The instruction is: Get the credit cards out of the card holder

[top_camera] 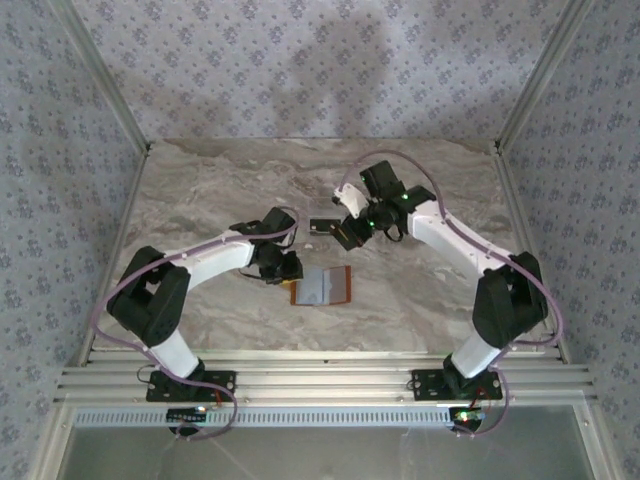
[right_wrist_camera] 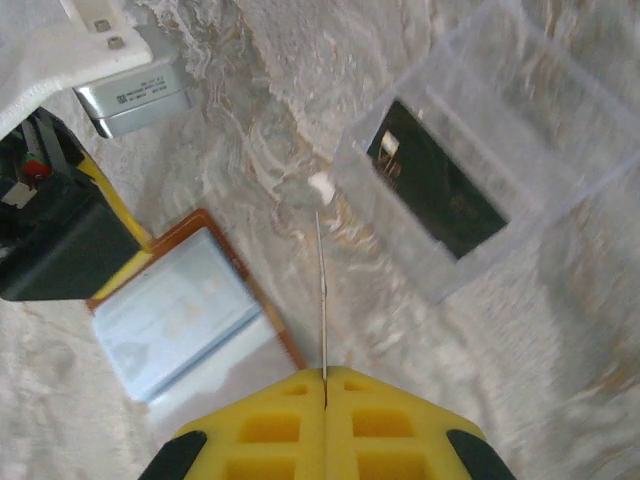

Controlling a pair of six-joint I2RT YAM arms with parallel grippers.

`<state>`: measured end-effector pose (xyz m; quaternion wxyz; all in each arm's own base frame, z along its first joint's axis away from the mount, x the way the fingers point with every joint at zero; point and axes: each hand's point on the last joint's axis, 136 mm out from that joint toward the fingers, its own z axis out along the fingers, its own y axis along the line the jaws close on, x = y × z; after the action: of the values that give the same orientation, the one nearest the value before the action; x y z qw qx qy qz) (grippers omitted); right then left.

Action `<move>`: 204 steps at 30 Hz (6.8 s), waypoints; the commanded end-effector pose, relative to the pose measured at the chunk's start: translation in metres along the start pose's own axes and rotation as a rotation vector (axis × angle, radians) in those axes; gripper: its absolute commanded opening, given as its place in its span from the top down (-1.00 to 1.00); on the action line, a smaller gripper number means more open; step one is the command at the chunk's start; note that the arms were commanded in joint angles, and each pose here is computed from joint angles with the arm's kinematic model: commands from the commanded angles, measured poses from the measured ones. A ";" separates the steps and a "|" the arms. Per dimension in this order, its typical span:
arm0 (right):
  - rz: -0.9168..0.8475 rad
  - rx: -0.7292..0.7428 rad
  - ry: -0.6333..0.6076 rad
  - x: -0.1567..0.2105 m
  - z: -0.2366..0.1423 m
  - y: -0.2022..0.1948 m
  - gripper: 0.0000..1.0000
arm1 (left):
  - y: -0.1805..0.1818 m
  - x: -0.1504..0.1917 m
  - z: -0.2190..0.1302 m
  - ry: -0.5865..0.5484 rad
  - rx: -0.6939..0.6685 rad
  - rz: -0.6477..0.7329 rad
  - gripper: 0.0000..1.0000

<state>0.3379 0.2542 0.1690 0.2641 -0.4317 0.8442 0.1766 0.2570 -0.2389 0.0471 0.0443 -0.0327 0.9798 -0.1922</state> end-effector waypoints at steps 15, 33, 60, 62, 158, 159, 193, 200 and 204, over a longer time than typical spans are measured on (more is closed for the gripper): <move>-0.474 -0.198 0.280 -0.005 0.027 -0.025 1.00 | 0.015 -0.001 -0.011 -0.010 0.004 -0.043 0.51; -0.656 -0.202 0.334 -0.025 0.073 -0.041 1.00 | 0.022 0.003 -0.011 -0.004 -0.005 -0.058 0.51; -0.732 -0.149 0.388 -0.019 0.121 -0.053 0.55 | 0.029 0.007 -0.014 -0.017 -0.009 -0.076 0.51; -0.739 -0.129 0.382 -0.023 0.119 -0.055 0.48 | 0.029 0.007 -0.014 -0.017 -0.009 -0.077 0.51; 0.789 -0.044 0.358 0.067 0.128 0.111 0.23 | 0.034 0.003 -0.005 -0.001 0.057 -0.094 0.56; 0.785 -0.027 0.365 0.070 0.126 0.109 0.22 | 0.034 0.003 -0.006 -0.001 0.057 -0.094 0.56; 0.639 0.394 0.478 0.099 0.069 0.068 -0.09 | 0.019 -0.003 -0.008 0.004 0.060 -0.062 0.55; 0.662 0.450 0.464 0.104 0.053 0.059 -0.12 | 0.019 -0.003 -0.007 0.006 0.057 -0.061 0.55; 0.680 0.462 0.462 0.110 0.049 0.055 -0.13 | 0.019 -0.003 -0.006 0.007 0.058 -0.061 0.56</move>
<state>0.2568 0.2592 0.0644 0.0849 -0.1089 0.9903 -0.0160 0.2582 -0.2127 0.0433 0.0422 -0.0689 0.9727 -0.2175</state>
